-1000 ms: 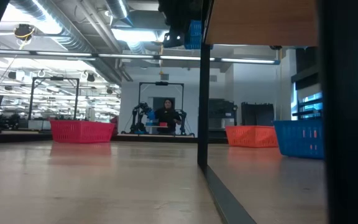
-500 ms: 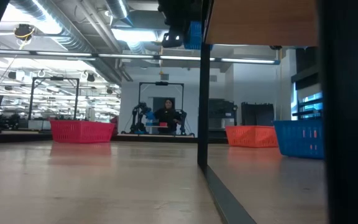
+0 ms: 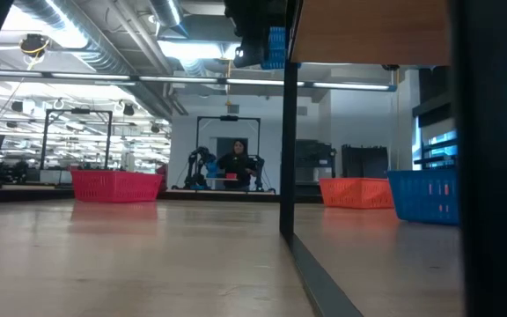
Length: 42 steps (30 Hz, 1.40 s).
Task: Stack baskets on shelf by color
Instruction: Stack the top blue basket on top of the blue basket on the shelf
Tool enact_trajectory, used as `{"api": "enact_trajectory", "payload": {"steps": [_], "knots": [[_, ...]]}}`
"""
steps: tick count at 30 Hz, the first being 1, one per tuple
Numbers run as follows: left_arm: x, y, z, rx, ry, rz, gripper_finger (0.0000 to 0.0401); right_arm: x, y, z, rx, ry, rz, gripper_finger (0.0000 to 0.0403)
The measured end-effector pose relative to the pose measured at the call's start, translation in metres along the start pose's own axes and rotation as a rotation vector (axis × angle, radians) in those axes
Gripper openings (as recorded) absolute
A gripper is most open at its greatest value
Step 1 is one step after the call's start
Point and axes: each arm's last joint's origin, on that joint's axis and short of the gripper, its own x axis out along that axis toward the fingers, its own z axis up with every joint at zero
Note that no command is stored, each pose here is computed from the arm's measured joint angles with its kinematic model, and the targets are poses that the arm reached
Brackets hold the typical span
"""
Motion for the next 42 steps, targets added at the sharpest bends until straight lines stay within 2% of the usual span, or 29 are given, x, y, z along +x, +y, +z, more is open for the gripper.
{"api": "enact_trajectory", "payload": {"steps": [3,8,15,18,21,33,42], "knots": [[0.0,0.0,0.0,0.0,0.0,0.0,0.0,0.0,0.001,0.001,0.043,-0.002,0.021,0.0111],[0.0,0.0,0.0,0.0,0.0,0.0,0.0,0.005,0.003,0.0,0.183,-0.018,0.037,0.0111],[0.0,0.0,0.0,0.009,0.0,0.0,0.0,0.017,0.012,-0.003,0.362,-0.048,0.15,0.0111],[0.0,0.0,0.0,0.038,-0.001,0.0,0.0,0.023,0.014,-0.003,0.396,-0.044,0.229,0.0111],[-0.001,0.0,0.001,0.058,-0.003,0.0,0.0,0.028,0.013,-0.004,0.427,-0.042,0.244,0.0111],[-0.003,-0.001,0.002,0.1,-0.009,-0.001,0.0,0.037,0.001,-0.001,0.445,-0.048,0.19,0.0111],[-0.008,-0.003,0.006,0.124,-0.041,-0.008,0.0,0.044,-0.001,-0.003,0.404,-0.029,0.157,0.0111]]}}
